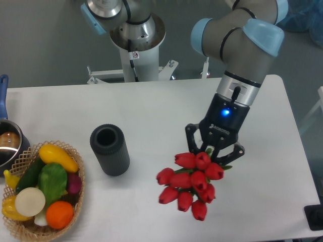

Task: Insert the flowers into the vase
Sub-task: 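Carry the tulips toward the black vase, raising them above it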

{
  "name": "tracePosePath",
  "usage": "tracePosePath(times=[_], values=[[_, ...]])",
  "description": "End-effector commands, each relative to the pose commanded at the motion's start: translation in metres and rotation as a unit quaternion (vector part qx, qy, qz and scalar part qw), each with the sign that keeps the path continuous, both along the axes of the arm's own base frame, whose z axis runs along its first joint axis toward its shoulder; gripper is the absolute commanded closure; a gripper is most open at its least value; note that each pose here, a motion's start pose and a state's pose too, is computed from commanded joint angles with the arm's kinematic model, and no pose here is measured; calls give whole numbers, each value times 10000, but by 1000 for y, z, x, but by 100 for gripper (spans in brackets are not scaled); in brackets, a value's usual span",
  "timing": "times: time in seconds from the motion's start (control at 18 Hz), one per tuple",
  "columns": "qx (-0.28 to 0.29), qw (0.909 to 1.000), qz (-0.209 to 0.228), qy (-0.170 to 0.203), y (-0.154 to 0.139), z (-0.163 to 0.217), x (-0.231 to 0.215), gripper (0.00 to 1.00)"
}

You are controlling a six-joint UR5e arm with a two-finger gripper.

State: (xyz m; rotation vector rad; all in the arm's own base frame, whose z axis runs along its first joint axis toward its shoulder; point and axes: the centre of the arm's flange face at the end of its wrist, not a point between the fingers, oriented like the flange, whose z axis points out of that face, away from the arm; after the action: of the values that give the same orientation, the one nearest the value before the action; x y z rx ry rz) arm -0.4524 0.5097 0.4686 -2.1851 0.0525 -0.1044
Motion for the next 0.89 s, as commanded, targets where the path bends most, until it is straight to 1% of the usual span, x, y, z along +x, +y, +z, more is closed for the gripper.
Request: tracePosePath(times=[0.17,0.28,0.33,0.39,0.44,0.61,0.83,0.89], values=[[109,9999,-33,58,10,4,10,96],[317,9994,-107,-39,15,12,19,95],[534,9982,-222,-158,15,17,20,92],[793,9955,-403,-316,14,22,23,86],[1007,9923,-549,-477,13,24,24,85],[1328,9849,-790,-777,9,26,32,89],[1697,9759,-1021,-914,-9,49,56,89],[1817,9724,-1092,-976,-15,55,63,89]])
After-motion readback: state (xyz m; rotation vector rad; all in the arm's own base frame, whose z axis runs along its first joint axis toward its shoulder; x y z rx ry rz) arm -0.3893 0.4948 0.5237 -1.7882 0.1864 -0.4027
